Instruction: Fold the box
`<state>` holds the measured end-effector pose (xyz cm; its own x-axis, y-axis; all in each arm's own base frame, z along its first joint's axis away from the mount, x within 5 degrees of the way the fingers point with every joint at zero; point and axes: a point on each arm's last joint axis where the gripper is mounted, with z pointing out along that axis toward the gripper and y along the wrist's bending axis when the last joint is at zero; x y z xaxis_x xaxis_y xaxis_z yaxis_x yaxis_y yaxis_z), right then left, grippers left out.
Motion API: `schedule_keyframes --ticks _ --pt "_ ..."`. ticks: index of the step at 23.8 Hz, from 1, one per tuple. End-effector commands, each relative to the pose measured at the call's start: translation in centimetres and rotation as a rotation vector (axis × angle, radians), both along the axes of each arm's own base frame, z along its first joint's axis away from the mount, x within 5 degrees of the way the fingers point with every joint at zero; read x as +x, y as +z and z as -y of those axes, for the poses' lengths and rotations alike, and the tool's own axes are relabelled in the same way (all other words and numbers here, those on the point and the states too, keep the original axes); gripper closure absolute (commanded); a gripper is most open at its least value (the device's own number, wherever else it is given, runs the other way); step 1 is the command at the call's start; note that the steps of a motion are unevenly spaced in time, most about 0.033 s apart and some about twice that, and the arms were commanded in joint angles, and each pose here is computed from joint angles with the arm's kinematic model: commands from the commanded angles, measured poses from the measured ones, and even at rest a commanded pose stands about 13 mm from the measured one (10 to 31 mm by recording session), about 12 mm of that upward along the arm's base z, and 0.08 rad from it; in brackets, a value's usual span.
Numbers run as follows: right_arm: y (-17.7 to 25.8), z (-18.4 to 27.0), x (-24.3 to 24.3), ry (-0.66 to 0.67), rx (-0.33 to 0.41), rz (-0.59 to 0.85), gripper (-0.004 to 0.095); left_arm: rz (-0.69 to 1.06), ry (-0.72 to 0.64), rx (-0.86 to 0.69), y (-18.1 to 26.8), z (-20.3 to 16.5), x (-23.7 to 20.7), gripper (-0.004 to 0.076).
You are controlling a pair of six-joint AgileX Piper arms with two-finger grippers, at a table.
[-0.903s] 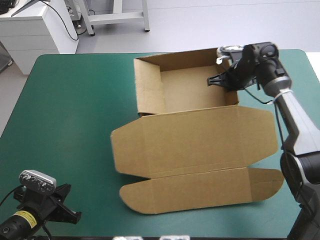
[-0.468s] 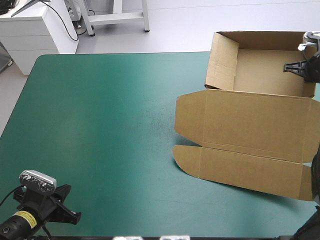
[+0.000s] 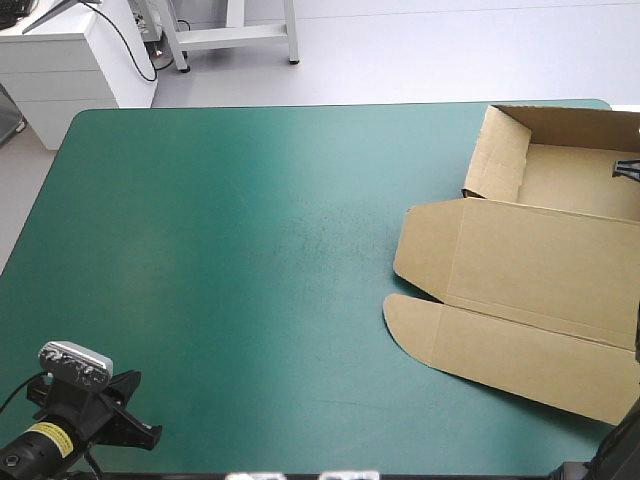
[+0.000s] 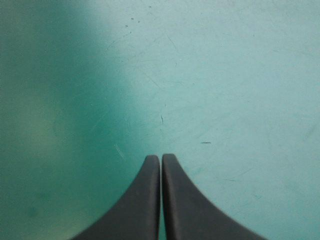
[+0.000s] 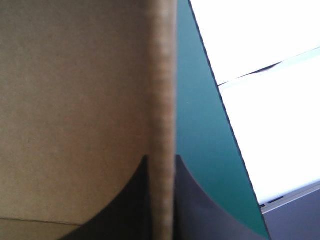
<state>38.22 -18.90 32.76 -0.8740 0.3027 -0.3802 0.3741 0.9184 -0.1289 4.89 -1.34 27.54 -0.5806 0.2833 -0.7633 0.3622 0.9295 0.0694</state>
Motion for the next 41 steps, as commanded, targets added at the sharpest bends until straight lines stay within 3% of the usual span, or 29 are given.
schedule_keyframes --ticks 1,5,10,11,14,16,18,20,21,22,25,28,32,35,41 --pt "2.2 1.1 -1.2 -0.045 -0.042 0.051 0.0928 0.062 -0.004 -0.029 1.1 0.2 0.3 0.0731" --pt "2.0 1.5 -1.3 -0.032 -0.046 0.041 0.091 0.062 -0.004 -0.029 1.1 0.2 0.3 0.0731" --pt "2.3 1.8 -1.4 -0.002 -0.099 0.02 0.0584 0.063 -0.003 -0.027 1.1 0.2 0.3 0.0731" --pt "3.0 1.9 -1.7 -0.032 -0.118 0.037 0.0423 0.063 -0.003 -0.027 1.1 0.2 0.3 0.0731" --pt "4.8 1.5 -2.4 -0.035 -0.13 0.082 0.0292 0.063 -0.003 -0.027 1.1 0.2 0.3 0.0731" --pt "7.1 0.4 -3.5 -0.029 -0.11 0.157 0.0315 0.063 -0.003 -0.027 1.1 0.2 0.3 0.0731" --pt "9.7 -1.5 -4.8 -0.008 -0.03 0.277 0.0383 0.063 -0.003 -0.027 1.1 0.2 0.3 0.0731" --pt "12.5 -4.5 -6.1 0.097 0.069 0.407 0.0605 0.063 -0.003 -0.027 1.1 0.2 0.3 0.0731" --pt "14.0 -6.7 -6.5 0.211 0.1 0.463 0.0831 0.063 -0.003 -0.027 1.1 0.2 0.3 0.0731" --pt "14.5 -8.0 -6.7 0.262 0.115 0.485 0.0929 0.063 -0.003 -0.027 1.1 0.2 0.3 0.0731" --pt "15.2 -13.5 -7.4 0.442 0.132 0.488 0.0908 0.06 -0.003 -0.034 1.1 0.2 0.3 0.0731" --pt "15.4 -18.8 -9.0 0.604 0.069 0.46 0.091 0.099 -0.008 -0.051 1.4 0.3 0.5 0.0731" --pt "15.8 -23.4 -13.4 0.786 0.063 0.535 0.091 0.175 -0.017 -0.089 2.0 0.5 0.7 0.0731" --pt "15.6 -24.0 -16.4 0.835 0.034 0.628 0.091 0.199 -0.021 -0.096 2.2 0.4 0.5 0.0731" --pt "14.4 -22.8 -22.0 0.805 -0.033 0.829 0.0929 0.263 -0.032 -0.165 2.7 0.3 -0.4 0.0731"
